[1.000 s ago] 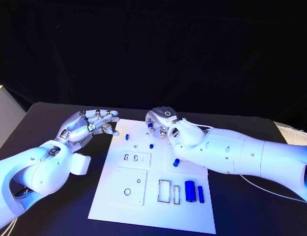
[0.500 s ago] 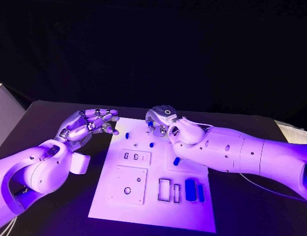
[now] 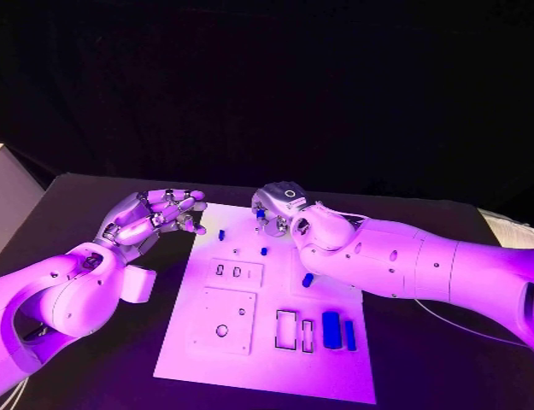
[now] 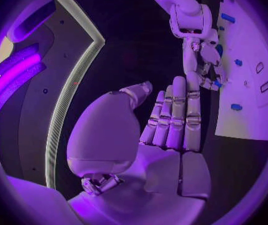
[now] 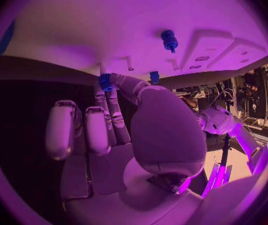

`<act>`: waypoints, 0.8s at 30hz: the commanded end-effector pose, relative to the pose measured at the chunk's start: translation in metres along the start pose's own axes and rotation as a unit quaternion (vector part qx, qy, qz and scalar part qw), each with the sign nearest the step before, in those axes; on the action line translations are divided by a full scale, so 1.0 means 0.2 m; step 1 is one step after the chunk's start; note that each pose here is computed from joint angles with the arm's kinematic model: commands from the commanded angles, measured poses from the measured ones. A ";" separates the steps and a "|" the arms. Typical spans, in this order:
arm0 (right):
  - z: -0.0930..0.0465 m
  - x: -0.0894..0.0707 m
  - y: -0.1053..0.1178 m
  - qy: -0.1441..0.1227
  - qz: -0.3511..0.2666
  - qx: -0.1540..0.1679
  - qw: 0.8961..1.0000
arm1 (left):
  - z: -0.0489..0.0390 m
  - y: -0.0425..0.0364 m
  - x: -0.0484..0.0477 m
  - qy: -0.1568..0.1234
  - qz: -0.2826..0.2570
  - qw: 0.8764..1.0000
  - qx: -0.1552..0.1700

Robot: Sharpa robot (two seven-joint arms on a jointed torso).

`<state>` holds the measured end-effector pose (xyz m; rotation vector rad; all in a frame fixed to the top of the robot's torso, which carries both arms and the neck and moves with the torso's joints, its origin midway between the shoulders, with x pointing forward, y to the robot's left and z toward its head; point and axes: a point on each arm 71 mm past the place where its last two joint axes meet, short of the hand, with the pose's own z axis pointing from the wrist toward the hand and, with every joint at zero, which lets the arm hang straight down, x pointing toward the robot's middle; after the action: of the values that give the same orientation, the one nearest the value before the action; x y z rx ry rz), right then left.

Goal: Assemble the parts on the task board

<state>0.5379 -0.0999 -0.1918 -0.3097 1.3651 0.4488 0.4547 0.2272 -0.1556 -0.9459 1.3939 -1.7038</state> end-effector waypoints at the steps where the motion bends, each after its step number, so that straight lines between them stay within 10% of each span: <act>1: -0.01 0.03 0.00 0.021 -0.006 -0.001 1.000 | 0.001 -0.005 0.011 0.010 -0.002 1.000 0.003; 24: -0.04 0.03 -0.03 0.008 -0.004 0.006 1.000 | 0.001 -0.002 -0.002 0.007 -0.001 1.000 0.002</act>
<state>0.5355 -0.1061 -0.1917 -0.3008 1.3533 0.4521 0.4556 0.2291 -0.1562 -0.9475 1.3946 -1.6973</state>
